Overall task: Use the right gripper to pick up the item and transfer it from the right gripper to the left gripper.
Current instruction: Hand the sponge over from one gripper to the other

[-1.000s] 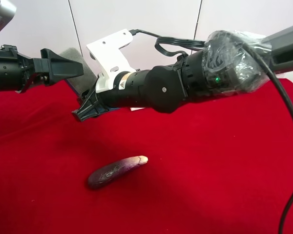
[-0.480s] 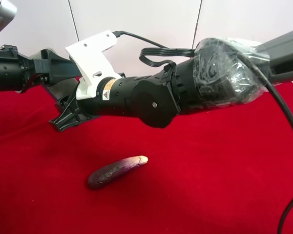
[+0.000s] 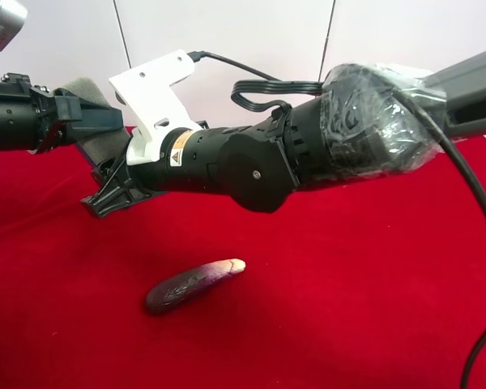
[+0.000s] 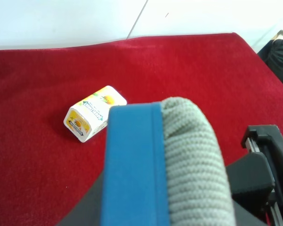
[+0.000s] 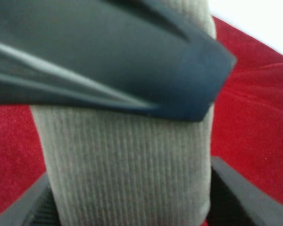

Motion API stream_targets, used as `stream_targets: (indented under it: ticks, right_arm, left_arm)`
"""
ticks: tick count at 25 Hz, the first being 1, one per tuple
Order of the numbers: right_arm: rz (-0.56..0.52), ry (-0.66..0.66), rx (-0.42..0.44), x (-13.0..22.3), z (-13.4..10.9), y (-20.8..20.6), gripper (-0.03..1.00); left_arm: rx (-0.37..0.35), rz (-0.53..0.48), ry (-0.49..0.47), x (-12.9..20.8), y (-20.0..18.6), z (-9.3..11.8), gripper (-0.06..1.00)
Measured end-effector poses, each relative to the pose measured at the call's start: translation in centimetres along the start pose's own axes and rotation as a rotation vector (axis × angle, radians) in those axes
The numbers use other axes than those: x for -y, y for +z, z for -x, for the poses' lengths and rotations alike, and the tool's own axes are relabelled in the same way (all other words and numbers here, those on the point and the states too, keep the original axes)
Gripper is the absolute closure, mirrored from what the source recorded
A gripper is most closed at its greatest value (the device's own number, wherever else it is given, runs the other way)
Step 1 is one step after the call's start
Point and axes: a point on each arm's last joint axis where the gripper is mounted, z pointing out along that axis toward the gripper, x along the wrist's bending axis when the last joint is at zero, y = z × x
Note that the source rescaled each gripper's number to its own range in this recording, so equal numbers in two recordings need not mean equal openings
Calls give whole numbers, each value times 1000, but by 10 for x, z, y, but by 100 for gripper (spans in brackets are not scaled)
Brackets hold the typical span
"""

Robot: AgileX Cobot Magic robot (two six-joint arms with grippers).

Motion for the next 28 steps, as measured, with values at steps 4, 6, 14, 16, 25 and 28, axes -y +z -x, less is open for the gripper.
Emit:
stream_targets:
  ticks: [4, 6, 14, 16, 25, 28]
  right_arm:
    - [2, 0, 0, 0, 0, 0, 97]
    - [10, 0, 2, -1, 0, 0, 97]
    - [41, 0, 11, -2, 1, 0, 97]
    - [44, -2, 12, -1, 1, 0, 97]
    - [52, 2, 16, -2, 1, 0, 97]
    - [52, 2, 17, -2, 1, 0, 97]
  left_arm:
    - [0, 0, 0, 0, 0, 0, 92]
    - [0, 2, -2, 0, 0, 0, 92]
    - [1, 11, -6, -3, 0, 0, 92]
    - [1, 12, -7, -3, 0, 0, 92]
    - [0, 16, -11, -3, 0, 0, 92]
    - [0, 16, -11, -3, 0, 0, 92]
